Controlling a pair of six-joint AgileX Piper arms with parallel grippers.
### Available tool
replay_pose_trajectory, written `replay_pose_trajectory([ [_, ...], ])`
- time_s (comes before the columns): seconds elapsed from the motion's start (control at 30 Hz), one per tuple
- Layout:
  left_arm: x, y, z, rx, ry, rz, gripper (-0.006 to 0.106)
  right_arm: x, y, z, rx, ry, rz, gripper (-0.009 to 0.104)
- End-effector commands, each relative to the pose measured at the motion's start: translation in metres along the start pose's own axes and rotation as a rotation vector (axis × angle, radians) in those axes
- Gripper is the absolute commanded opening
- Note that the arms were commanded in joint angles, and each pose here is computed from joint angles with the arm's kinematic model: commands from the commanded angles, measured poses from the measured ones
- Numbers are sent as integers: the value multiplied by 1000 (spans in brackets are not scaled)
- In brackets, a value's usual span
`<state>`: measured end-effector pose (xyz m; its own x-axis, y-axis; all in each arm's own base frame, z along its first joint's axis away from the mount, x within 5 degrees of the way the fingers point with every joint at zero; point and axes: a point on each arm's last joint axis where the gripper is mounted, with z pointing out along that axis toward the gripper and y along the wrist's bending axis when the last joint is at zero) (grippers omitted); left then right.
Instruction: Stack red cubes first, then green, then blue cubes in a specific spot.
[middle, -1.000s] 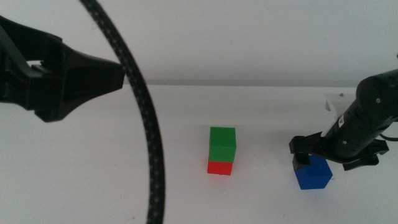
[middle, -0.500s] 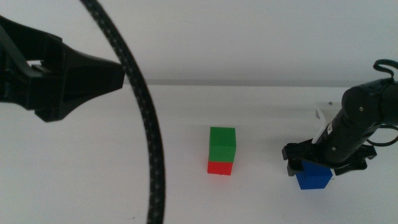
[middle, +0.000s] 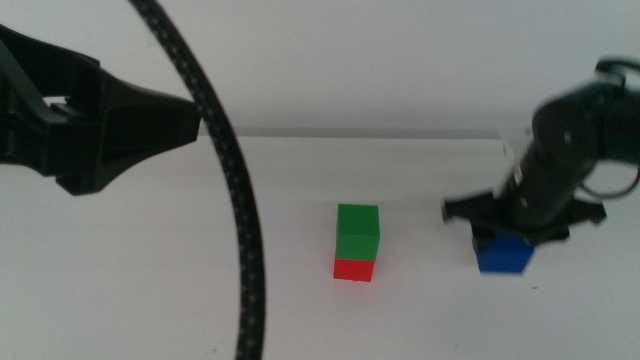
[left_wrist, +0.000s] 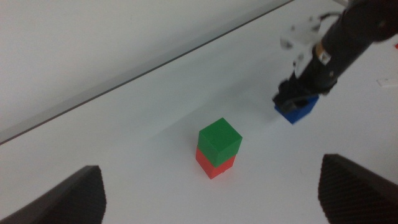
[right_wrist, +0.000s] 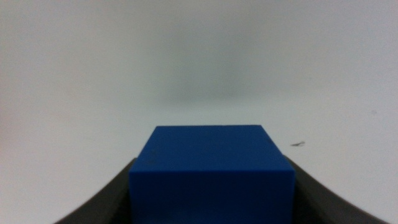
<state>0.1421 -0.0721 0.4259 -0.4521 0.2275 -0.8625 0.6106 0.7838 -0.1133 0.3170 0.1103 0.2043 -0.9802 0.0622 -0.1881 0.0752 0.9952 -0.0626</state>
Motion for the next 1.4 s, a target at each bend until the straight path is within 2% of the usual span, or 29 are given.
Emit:
replay_pose_trajectory([
  [0.0,0,0,0,-3,-13,-5,91,-5,15,-35,15,-41,56,8],
  [0.27,0,0,0,-3,-13,-5,91,-16,82,-95,-50,-131,81,8],
  [0.6,0,0,0,-3,-13,-5,91,-8,133,-103,-34,-142,53,8],
  [1.07,-1,0,0,-4,-15,-5,91,2,153,-90,-38,-95,29,8],
  [1.37,-1,0,0,-4,-15,-5,91,2,150,-92,-20,-115,19,8],
])
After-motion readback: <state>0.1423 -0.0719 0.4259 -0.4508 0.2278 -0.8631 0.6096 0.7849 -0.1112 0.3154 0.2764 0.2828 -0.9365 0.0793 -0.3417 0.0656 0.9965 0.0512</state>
